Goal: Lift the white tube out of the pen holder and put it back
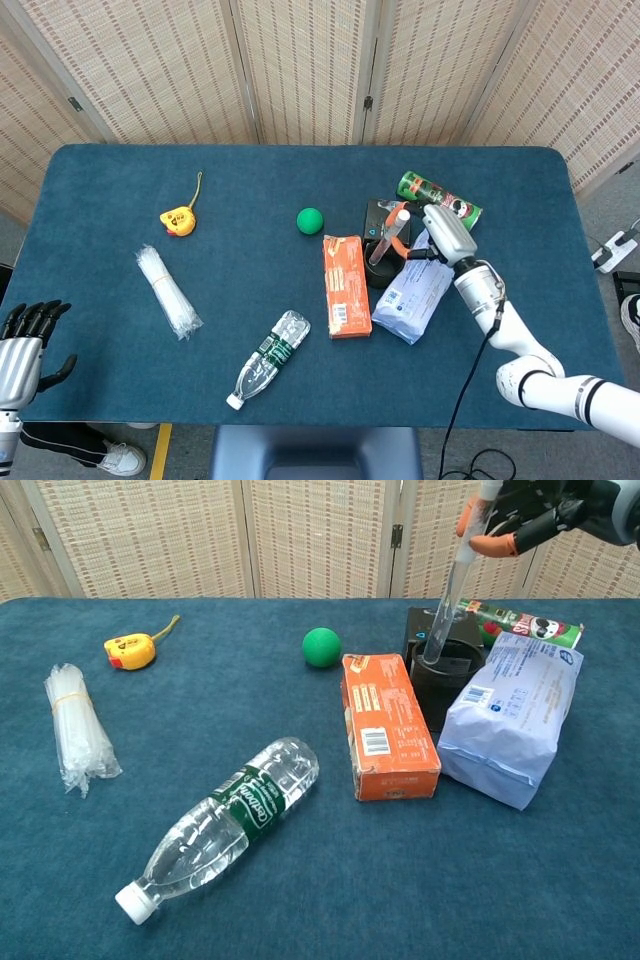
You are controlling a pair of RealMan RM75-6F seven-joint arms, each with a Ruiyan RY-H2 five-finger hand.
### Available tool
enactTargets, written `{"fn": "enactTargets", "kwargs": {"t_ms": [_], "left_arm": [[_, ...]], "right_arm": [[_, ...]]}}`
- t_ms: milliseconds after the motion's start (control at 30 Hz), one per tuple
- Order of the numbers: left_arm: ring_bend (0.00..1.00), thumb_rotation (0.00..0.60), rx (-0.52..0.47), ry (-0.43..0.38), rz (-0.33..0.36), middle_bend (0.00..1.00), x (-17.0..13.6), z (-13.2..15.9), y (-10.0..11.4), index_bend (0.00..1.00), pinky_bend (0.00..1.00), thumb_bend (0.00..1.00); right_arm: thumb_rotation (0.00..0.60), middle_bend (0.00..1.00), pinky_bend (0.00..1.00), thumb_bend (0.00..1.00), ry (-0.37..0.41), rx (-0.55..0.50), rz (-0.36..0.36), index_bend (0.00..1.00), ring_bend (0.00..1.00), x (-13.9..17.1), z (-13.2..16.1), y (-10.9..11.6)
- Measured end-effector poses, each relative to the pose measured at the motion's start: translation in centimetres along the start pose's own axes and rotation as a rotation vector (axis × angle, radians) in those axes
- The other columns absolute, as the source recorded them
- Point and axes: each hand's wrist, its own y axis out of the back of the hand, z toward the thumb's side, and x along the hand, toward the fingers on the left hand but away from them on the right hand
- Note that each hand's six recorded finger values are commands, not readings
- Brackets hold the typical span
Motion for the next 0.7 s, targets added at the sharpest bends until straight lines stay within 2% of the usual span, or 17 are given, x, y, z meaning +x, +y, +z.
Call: {"fn": "enactTargets", "kwargs": {"t_ms": [533,633,700], "left_arm": [[0.14,0.6,-0.005,0.001,-0.008,0.18,-0.1,0.0,-0.4,0.2,0.12,0.33],[0.14,0.6,-0.005,0.001,-0.006,0.18,-0.1,0.0,-0.4,0.2,0.12,0.33],[0.14,0.6,-0.005,0.001,-0.006,0.18,-0.1,0.0,-0.4,0.2,0.12,0.33]], "right_arm": [[0.6,0.42,0.2,0.44,-0.043,0.05,0.038,0.64,0.24,-0.5,-2.9,-3.6],[0.6,0.4,0.18,0.44,-0.048,0.056,0.044,0.6,0.22,-0.6,-3.4,-4.3],[0.6,0.36,0.17,0.44,-0.048,0.055,0.048,0.51,0.19,-0.6,-3.5,-4.5]]}}
